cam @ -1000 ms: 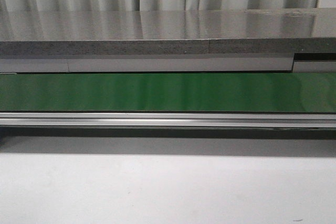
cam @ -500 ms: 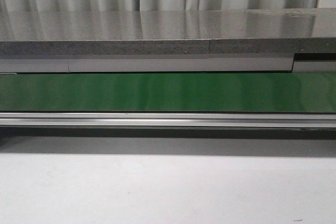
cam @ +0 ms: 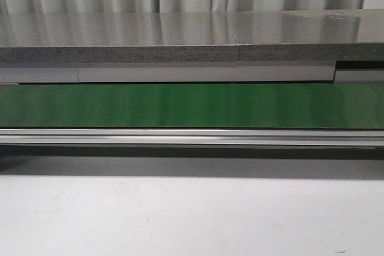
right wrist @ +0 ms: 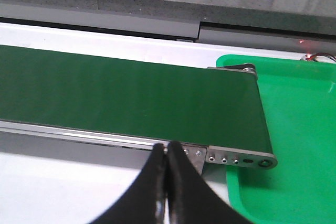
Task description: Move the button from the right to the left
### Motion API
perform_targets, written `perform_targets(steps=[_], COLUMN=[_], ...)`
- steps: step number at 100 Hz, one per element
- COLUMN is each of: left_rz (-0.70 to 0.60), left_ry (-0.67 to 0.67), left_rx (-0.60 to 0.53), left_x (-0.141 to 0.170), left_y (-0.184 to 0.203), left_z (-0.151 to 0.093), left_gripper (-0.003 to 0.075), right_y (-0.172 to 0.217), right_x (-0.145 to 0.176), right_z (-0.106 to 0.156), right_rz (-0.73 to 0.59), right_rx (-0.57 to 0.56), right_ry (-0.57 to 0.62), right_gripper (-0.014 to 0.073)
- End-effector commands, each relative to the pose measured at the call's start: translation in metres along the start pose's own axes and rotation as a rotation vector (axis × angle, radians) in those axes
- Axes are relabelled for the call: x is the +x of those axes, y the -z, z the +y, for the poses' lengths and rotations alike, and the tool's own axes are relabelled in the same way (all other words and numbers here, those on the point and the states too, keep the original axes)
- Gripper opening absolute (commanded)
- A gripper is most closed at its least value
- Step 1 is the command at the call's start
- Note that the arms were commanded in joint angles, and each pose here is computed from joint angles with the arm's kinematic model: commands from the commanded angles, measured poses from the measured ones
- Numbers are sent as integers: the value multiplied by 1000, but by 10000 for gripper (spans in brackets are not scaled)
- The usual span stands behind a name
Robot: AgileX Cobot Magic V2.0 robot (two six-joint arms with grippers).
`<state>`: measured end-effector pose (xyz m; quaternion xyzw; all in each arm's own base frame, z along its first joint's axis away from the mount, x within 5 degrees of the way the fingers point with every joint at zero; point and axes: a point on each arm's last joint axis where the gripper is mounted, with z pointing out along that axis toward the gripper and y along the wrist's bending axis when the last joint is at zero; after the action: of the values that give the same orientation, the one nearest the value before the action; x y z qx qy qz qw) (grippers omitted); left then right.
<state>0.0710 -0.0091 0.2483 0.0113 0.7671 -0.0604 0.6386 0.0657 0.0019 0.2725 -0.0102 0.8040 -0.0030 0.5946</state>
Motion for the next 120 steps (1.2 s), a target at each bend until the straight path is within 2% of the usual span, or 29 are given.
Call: perform_targets(steps=[1,21,49,60,120], left_rz=[-142,-268,-261,-219,-218], left_ry=[51,21,9,10,10], left_rx=[-27,-36,-42,-42,-42], left_x=[-5,18,50,53,53], left_y=[4,13,7,7,7], left_z=[3,6,9,9,9], left_gripper=[-20,-20,-20,-20,-20], right_y=[3,3,3,3,3], right_x=[-15,-15,-15,-15,-15], right_z=[-1,-1,-1,-1,-1], right_rz=[-98,-98,-97,-98,-98], right_rx=[14,14,14,14,14], right_ry=[10,10,10,10,10], right_gripper=[-66,-66,-66,-66,-66])
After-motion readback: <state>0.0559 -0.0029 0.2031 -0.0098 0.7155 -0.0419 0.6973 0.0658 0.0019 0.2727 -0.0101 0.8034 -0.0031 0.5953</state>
